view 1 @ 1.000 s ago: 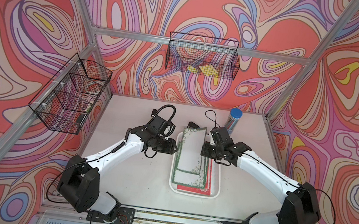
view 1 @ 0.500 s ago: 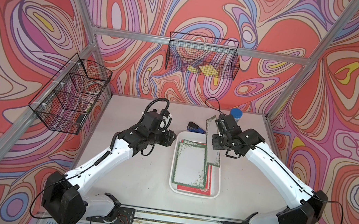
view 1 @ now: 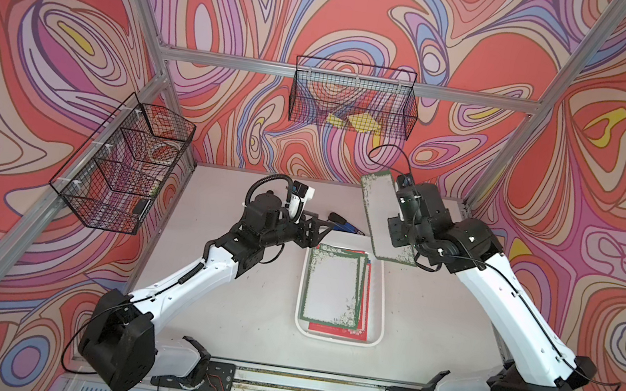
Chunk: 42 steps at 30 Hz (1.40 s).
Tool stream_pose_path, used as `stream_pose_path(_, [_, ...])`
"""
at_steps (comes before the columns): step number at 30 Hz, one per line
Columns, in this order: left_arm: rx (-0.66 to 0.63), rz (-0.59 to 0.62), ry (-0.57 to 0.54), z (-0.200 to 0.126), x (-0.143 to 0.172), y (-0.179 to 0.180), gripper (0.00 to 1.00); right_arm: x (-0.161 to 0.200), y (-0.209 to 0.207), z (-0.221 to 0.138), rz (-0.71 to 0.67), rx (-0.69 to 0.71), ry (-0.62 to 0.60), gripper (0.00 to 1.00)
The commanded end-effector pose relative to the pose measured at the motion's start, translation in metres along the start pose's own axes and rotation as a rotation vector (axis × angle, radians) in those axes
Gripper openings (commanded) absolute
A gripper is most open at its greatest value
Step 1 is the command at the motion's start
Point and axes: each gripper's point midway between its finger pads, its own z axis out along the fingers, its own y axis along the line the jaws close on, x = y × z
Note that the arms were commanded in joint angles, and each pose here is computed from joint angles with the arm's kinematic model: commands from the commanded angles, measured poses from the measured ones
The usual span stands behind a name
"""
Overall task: Take out the stationery paper from the storage box
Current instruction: Pick up the stationery paper from the storage box, then place the stationery paper at the center of the board.
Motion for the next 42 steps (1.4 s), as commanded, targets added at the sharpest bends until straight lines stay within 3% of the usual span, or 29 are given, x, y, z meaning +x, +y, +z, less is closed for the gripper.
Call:
stream_pose_path(1, [0.255,0.113,-0.194,0.002,-0.039,-0.042,0.75,-0.028,-0.019,-0.045,-0.004,-0.022,-0.181,0.00])
stream_pose_path(6, [0.545,0.127,-0.370,0.002,-0.072,-0.063,0.75,-0.048,-0.030,-0.095,0.010,-0.106,-0.411,0.00])
stream_pose_path(10, [0.668,0.012,-0.290,0.030,-0.089,-0.057,0.70,-0.056,-0.038,-0.129,0.020,-0.151,-0.532,0.00])
stream_pose_path(13, [0.700,0.009,-0.280,0.038,-0.096,-0.061,0.73,-0.054,-0.039,-0.141,0.013,-0.181,-0.542,0.00])
stream_pose_path(22, [0.853,0.203,-0.200,0.017,-0.090,-0.107,0.80,-0.048,-0.025,-0.152,0.035,-0.310,-0.527,0.00])
stream_pose_path(30, [0.909,0.269,-0.163,0.000,-0.081,-0.127,0.79,-0.046,-0.013,-0.160,0.044,-0.398,-0.539,0.00])
stream_pose_path(34, [0.914,0.257,-0.176,-0.005,-0.090,-0.133,0.70,-0.041,-0.006,-0.161,0.044,-0.441,-0.530,0.00])
stream_pose_path(39, [0.936,0.231,-0.167,-0.013,-0.101,-0.144,0.50,-0.037,0.000,-0.162,0.056,-0.480,-0.531,0.00])
stream_pose_path(42, [0.938,0.239,-0.177,-0.023,-0.102,-0.150,0.45,-0.035,0.002,-0.163,0.060,-0.495,-0.534,0.00])
